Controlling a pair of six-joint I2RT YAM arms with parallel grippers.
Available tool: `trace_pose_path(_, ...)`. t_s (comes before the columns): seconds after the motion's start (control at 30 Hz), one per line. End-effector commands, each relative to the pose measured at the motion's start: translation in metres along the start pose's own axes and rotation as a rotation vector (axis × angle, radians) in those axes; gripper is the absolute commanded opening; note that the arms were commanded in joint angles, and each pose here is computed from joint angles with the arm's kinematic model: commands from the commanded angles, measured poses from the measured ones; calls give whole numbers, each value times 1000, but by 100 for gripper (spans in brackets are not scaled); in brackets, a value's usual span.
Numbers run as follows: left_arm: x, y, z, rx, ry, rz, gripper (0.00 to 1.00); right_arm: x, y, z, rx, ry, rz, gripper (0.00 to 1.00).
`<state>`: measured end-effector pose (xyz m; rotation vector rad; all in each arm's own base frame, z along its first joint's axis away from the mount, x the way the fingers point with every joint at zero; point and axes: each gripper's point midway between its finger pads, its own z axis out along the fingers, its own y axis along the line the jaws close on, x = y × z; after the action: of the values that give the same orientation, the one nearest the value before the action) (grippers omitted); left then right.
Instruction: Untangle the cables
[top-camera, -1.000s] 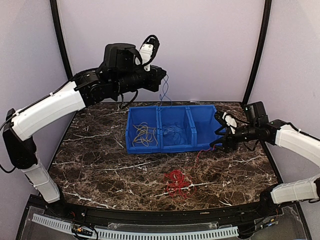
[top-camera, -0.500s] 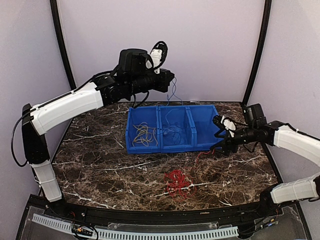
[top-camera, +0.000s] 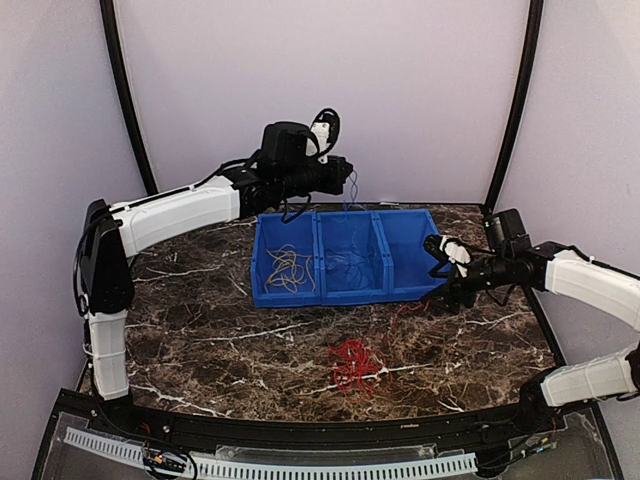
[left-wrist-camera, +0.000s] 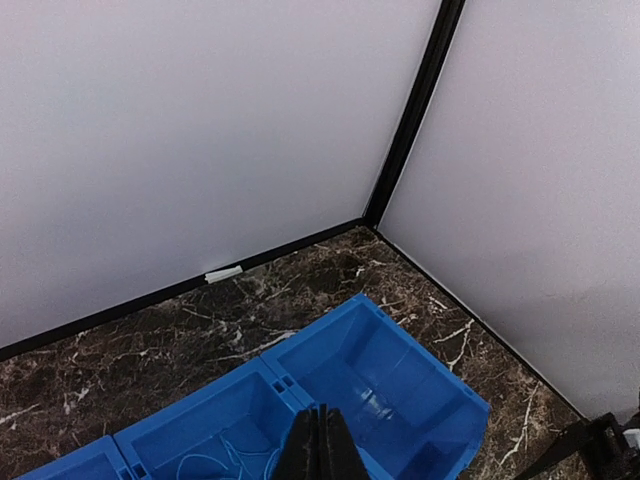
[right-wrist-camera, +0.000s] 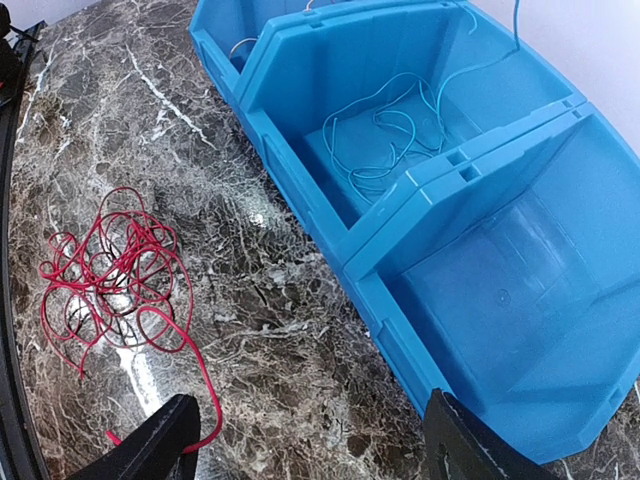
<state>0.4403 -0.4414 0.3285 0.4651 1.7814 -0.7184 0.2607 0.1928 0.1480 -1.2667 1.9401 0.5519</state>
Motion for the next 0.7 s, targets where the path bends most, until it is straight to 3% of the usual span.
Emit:
trace_pose_path(0.0,0,3,12,54,-10,-70,0,2,-2,2,2,3,-5,79)
trace_pose_path(0.23,41,17,32,54,77,-121,2,4,-1,3,-5,8,-1,79)
trace_pose_path(0.4,49,16,32,69,119,-132,25,4,-1,3,-7,9,-1,79)
trace_pose_path(0.67,62,23,16,21,201,-119,38,4,1,4,-17,9,-1,79)
